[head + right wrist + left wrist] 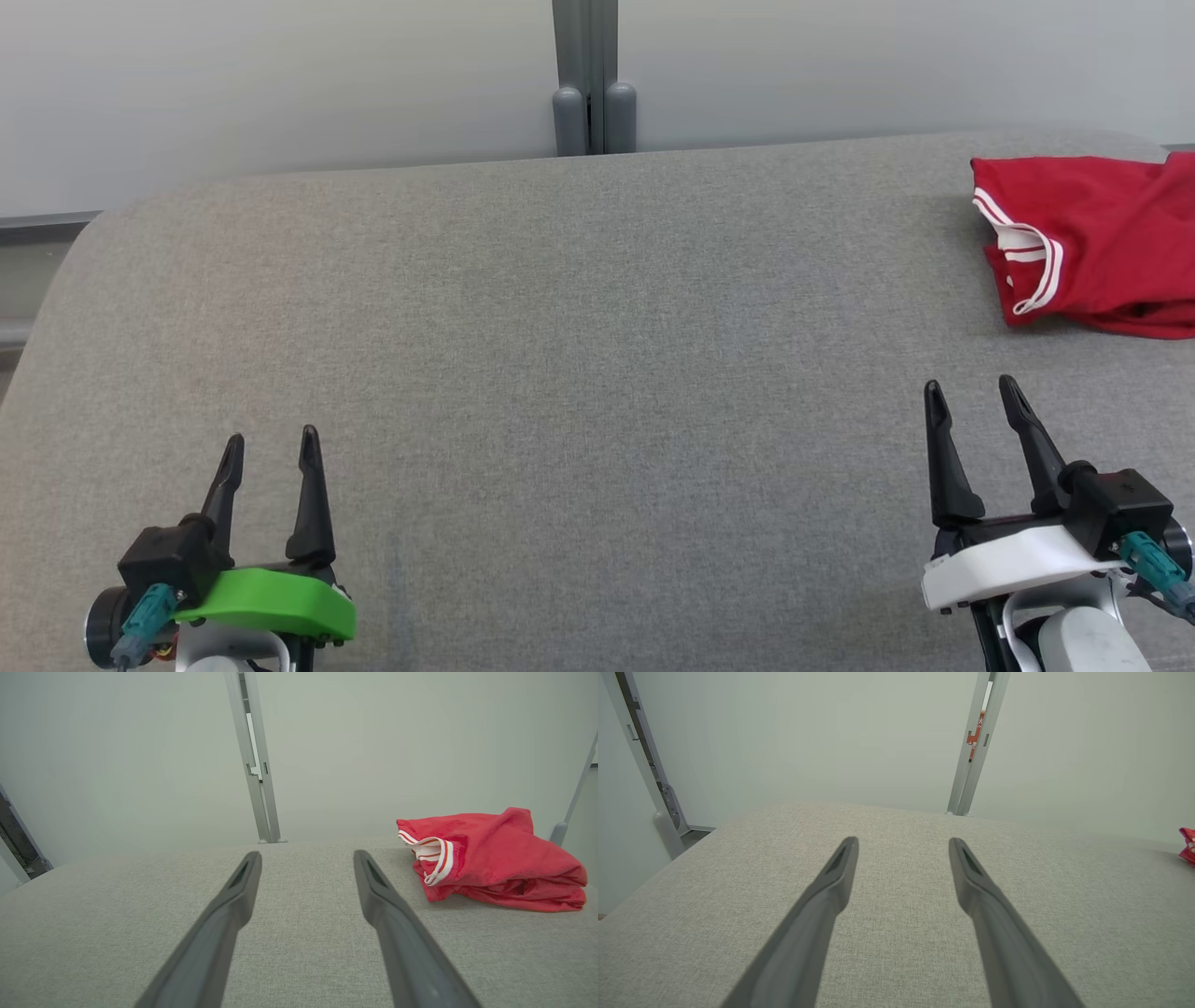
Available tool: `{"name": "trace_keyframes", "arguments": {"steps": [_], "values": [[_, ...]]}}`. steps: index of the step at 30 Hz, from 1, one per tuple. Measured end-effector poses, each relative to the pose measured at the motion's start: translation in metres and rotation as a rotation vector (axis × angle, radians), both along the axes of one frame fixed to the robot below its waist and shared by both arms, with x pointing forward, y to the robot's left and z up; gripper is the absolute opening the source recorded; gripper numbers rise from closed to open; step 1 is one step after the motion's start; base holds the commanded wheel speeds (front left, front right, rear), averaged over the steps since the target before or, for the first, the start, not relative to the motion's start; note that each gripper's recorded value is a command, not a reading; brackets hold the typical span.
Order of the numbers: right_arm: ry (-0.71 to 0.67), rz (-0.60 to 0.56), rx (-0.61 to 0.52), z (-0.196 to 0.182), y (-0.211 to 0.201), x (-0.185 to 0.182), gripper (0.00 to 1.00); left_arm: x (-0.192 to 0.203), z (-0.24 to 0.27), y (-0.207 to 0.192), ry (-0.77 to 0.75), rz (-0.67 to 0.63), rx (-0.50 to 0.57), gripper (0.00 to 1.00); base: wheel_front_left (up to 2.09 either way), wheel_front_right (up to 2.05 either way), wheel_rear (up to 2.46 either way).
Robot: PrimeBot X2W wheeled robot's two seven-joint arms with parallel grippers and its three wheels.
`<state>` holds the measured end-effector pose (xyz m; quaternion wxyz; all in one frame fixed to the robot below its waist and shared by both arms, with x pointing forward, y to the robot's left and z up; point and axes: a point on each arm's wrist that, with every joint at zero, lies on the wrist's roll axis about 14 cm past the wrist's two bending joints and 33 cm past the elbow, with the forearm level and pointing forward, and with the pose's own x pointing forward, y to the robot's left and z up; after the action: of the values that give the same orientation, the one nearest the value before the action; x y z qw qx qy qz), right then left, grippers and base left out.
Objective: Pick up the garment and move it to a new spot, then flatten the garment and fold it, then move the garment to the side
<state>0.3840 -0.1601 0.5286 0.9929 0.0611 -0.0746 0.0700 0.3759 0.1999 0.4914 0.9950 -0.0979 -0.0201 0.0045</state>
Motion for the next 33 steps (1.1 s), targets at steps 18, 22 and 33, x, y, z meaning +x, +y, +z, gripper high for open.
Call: {"name": "trace_keyframes", "arguments": {"steps": [18, 22, 33], "values": [[0.074, -0.005, 0.008, -0.023, 0.002, -0.007, 0.0, -0.009, -0.022, -0.003, 0.07, -0.003, -0.016, 0.0, 0.0, 0.0, 0.0], [0.105, -0.017, 0.083, -0.028, -0.001, -0.008, 0.0, -0.009, -0.026, -0.001, 0.092, 0.014, -0.089, 0.0, 0.0, 0.0, 0.0], [0.157, -0.048, 0.278, -0.033, -0.011, -0.008, 0.0, -0.008, -0.027, 0.004, 0.105, 0.05, -0.274, 0.0, 0.0, 0.0, 0.0]]}}
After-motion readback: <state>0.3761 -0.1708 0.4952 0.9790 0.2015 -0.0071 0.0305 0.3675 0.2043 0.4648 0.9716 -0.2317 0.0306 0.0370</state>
